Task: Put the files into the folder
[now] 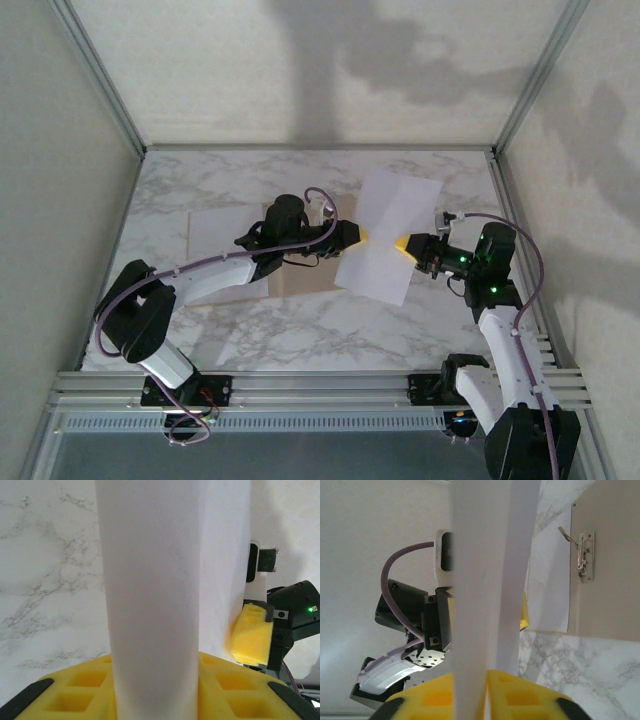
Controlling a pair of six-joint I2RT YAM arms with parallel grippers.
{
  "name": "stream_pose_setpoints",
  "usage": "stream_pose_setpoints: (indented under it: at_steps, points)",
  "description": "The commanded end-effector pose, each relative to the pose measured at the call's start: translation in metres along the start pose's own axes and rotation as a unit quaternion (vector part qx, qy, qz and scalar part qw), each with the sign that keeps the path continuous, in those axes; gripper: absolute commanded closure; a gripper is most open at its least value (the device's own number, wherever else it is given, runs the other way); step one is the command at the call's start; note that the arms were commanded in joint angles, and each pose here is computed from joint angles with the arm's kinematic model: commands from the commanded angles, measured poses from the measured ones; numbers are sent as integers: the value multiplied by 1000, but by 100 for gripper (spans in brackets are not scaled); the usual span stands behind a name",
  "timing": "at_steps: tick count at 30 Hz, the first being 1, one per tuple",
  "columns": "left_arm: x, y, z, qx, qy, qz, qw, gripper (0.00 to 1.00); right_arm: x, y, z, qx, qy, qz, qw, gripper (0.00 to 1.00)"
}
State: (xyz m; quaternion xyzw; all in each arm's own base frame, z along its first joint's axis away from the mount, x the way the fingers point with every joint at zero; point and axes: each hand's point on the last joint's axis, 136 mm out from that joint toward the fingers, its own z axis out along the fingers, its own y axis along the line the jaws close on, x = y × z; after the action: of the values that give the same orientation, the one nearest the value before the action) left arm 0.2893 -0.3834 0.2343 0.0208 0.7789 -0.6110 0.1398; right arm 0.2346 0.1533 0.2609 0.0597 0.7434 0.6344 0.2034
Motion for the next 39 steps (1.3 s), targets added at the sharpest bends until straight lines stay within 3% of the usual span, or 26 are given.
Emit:
stream_pose_setpoints:
  at_steps: [1,5,10,13,16,25,32,39]
  points:
    - [-6,-32,-10,34,-6,32,999,65,1,6,1,-3,5,-12,1000,91]
    - [-5,-33,-13,31,-8,36,999,60,1,1,1,7,1,-9,1000,98]
    - [-11,-30,-21,13,-25,46,999,31,3,-16,-3,59,-8,-17,998,100]
    - [-16,-15,-28,-35,-43,47,997,20,5,-28,-6,95,-14,-23,995,100]
    - [-28,15,-42,-118,-78,41,989,12,2,-49,-22,202,-37,-16,979,100]
    - [-45,108,-117,-323,-165,-9,932,10,-22,-32,-39,291,-29,-82,953,100]
    - [-40,135,-162,-374,-207,-27,903,9,-50,-19,-20,280,-7,-82,957,100]
    - [-29,154,-188,-385,-228,-50,893,9,-62,2,31,252,46,-111,960,100]
